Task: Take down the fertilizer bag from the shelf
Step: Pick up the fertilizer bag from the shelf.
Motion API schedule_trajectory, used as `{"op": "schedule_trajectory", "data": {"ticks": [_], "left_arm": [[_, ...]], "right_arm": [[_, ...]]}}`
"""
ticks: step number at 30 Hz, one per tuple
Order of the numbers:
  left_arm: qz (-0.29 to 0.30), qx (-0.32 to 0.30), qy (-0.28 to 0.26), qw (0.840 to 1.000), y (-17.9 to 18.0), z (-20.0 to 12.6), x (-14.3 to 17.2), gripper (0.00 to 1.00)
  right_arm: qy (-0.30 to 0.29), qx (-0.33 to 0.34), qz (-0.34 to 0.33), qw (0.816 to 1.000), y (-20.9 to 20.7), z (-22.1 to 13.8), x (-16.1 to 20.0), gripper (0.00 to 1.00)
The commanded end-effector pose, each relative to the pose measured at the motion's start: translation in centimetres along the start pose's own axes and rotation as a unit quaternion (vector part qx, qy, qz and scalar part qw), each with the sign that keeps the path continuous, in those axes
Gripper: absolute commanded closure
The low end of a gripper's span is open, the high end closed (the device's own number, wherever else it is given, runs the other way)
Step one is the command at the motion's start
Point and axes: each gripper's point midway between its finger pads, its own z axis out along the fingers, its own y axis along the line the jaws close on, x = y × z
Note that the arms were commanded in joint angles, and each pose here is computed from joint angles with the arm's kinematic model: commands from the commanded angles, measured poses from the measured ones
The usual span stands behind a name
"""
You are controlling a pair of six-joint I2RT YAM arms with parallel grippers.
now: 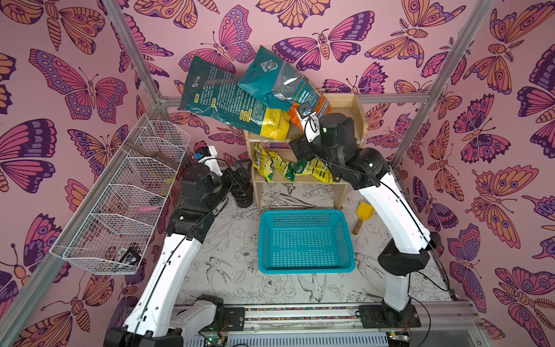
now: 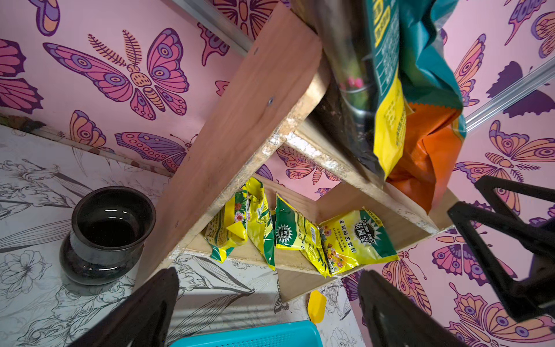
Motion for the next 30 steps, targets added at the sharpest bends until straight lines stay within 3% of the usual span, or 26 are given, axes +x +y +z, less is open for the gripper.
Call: {"op": "schedule_trajectory", "data": {"ticks": [1, 9, 16, 20, 23, 26, 30], "left_arm": [[0.001, 0.023, -0.009, 1.000, -0.9, 0.0, -0.2, 0.00], [0.012, 0.023, -0.012, 1.000, -0.8, -0.2, -0.1, 0.00], [0.014, 0.019, -0.010, 1.000, -0.5, 0.0, 0.1, 0.00], [0.013, 0.020, -0.005, 1.000, -0.5, 0.3, 0.3, 0.00], [0.012, 0.019, -0.003, 1.000, -0.3, 0.3, 0.5, 0.00], [0.011, 0.015, -0.004, 1.000, -0.1, 0.2, 0.6, 0.00], [0.011, 0.011, -0.003, 1.000, 0.2, 0.2, 0.8, 0.00]], "right_arm": [[-0.010, 0.046, -0.038, 0.998, -1.2, 0.7, -0.4, 0.01], [-0.022, 0.132, -0.066, 0.989, -3.9, 3.8, -0.5, 0.01], [-0.015, 0.152, -0.085, 0.985, -4.3, 6.2, 0.4, 0.01], [-0.007, 0.130, -0.051, 0.990, -4.7, 7.4, 1.7, 0.00], [0.002, 0.131, -0.043, 0.990, -5.0, 8.1, 2.7, 0.05], [-0.003, 0.124, -0.043, 0.991, -4.7, 8.6, 2.8, 0.20], [-0.018, 0.117, -0.026, 0.993, -4.5, 8.6, 2.2, 0.60]]}}
